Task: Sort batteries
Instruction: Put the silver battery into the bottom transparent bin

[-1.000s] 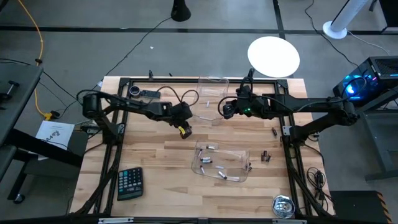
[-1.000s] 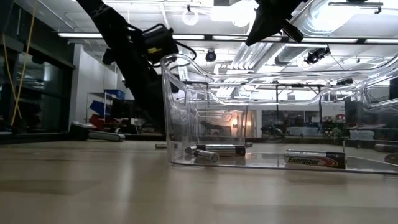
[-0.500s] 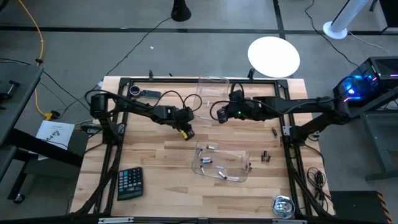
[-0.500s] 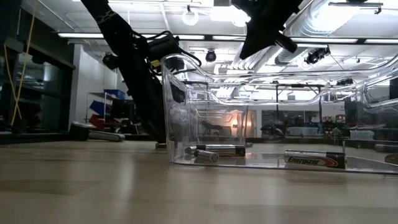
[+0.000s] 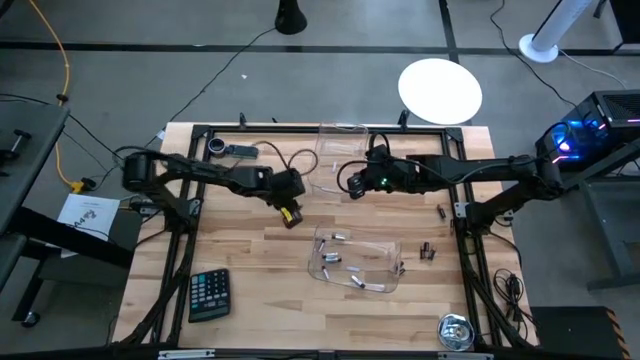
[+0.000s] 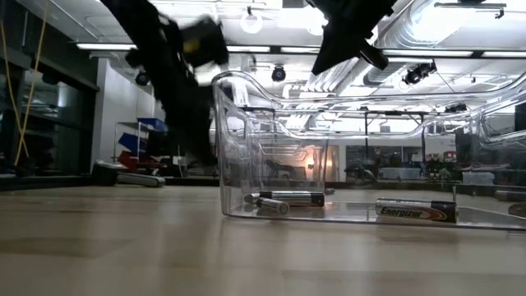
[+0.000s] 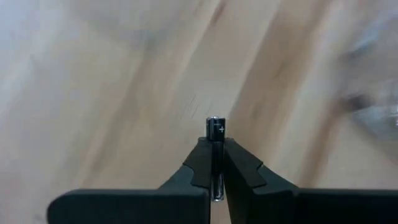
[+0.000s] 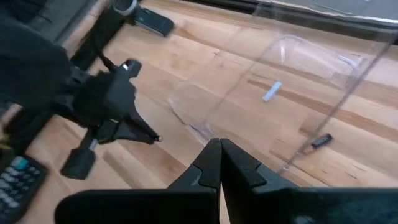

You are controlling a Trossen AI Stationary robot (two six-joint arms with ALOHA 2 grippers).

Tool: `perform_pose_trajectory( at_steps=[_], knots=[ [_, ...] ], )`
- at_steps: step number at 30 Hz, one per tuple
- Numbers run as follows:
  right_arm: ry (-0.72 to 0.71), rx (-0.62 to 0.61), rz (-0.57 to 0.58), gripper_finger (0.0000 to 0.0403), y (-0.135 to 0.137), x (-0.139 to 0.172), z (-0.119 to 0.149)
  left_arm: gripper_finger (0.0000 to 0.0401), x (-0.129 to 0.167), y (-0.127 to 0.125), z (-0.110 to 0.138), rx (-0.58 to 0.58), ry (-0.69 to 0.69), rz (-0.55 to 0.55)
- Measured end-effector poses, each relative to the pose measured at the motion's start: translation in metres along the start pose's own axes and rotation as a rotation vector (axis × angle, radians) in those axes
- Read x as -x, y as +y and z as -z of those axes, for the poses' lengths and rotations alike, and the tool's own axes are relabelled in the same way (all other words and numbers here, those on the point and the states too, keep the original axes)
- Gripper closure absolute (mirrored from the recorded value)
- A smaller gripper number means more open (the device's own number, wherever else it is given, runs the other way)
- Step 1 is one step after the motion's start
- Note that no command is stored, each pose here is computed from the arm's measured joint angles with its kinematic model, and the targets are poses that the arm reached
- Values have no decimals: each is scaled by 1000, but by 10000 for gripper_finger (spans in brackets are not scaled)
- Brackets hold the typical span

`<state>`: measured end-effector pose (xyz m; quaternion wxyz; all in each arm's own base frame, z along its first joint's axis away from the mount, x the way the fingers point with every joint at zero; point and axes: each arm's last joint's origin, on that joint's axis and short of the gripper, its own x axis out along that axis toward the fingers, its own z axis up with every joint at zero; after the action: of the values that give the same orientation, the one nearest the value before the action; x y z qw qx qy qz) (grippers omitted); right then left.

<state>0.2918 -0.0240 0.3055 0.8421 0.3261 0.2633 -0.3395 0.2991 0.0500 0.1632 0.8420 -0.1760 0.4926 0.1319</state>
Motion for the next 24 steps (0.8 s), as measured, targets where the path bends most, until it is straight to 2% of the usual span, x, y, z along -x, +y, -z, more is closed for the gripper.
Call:
perform_pose_trajectory(
  at_steps=[3,8,14,17,19,24],
  knots=[
    [-27,-3,-50,403,3,5,-4,397,26,-6,-7,-90,-98,47],
    [-172,-2,-195,403,10,34,-19,397,70,-33,-16,-298,-331,249],
    [-327,22,-326,403,7,81,-32,398,80,-66,-20,-489,-522,340],
    [-357,29,-353,403,2,96,-35,398,68,-78,-20,-520,-528,389],
    [-367,35,-366,403,0,103,-35,399,58,-83,-19,-530,-483,392],
    [-329,39,-361,403,-5,111,-30,400,49,-87,-23,-459,-402,382]
  ],
)
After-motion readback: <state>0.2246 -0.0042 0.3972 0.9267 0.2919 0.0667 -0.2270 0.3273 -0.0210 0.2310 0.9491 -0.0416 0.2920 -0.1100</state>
